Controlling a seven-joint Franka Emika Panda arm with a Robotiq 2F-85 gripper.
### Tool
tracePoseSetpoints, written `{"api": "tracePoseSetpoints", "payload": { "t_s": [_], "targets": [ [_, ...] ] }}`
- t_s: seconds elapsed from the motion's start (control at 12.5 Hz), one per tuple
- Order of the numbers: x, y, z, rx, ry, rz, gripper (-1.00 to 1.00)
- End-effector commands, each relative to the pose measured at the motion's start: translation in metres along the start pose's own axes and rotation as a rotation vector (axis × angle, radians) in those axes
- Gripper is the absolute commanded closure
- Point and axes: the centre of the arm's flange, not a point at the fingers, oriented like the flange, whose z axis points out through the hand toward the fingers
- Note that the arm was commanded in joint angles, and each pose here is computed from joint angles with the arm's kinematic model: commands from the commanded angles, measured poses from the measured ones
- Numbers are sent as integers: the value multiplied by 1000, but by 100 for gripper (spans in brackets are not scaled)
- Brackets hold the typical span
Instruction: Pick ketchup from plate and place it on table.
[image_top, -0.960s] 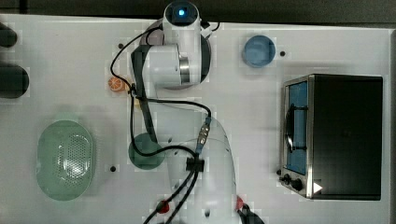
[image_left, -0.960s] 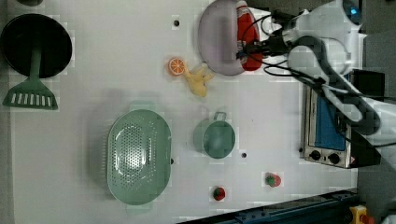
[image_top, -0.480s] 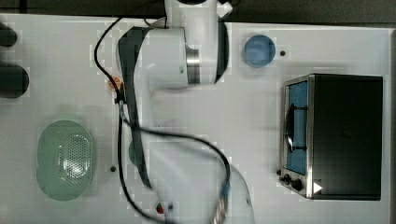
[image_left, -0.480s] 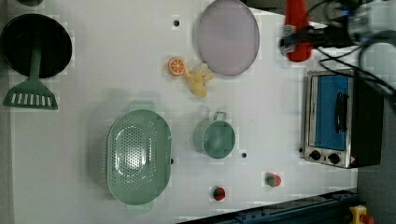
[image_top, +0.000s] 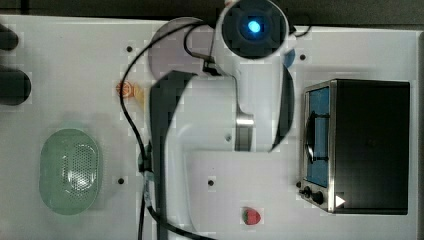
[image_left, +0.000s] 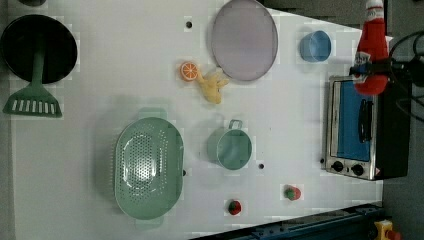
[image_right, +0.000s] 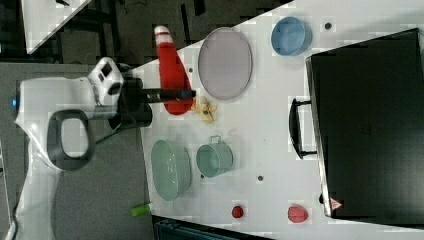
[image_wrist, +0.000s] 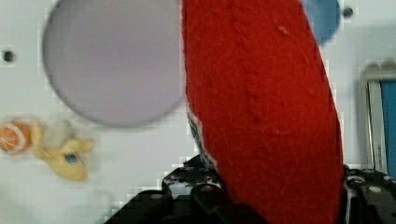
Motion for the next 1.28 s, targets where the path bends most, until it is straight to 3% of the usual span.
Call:
{"api": "tracePoseSetpoints", "payload": {
  "t_s": [0.08, 0.16, 0.48, 0.88, 0.96, 1.12, 1.28],
  "targets": [
    [-32, 12, 83, -15, -165, 21, -15],
    [-41, 16, 97, -16, -163, 37, -15],
    [-74, 15, 164, 3, -86, 64, -15],
    [-101, 11, 238, 24, -85, 139, -15],
    [-103, 11, 246, 25, -95, 146, -23],
    [-102, 10, 250, 34, -89, 156, -65],
    [-92, 9, 236, 40, -50, 155, -99]
  ]
}}
